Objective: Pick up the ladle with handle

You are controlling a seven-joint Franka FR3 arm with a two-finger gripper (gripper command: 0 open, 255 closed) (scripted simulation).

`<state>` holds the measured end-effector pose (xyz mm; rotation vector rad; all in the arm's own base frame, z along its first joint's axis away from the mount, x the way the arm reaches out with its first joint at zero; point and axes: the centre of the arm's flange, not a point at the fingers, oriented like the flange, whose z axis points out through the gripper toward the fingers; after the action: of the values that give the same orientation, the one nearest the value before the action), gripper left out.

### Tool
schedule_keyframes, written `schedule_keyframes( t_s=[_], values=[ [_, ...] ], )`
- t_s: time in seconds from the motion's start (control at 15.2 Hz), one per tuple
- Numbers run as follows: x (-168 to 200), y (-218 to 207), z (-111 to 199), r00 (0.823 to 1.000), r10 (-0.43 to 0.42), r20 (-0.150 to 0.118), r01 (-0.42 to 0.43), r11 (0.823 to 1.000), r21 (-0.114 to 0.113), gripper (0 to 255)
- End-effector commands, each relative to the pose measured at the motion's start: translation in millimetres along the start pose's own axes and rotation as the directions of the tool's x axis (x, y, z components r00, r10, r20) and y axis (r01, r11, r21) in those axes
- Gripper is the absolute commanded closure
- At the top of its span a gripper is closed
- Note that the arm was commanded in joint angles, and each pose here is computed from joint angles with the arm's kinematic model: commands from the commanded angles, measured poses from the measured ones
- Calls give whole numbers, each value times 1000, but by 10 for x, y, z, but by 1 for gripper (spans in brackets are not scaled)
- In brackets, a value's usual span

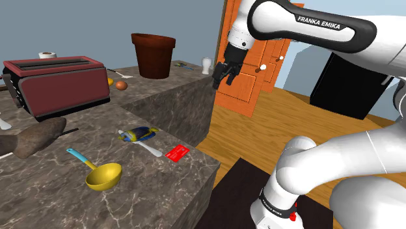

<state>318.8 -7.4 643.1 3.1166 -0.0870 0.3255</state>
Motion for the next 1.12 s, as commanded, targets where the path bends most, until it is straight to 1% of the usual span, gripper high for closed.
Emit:
schedule_keyframes(
  t_s=[0.0,1.06],
  values=[
    [0,0,0,1000,0,0,0,1000,0,0],
    [421,-1904,745,997,-58,41,57,998,28,0]
  ],
)
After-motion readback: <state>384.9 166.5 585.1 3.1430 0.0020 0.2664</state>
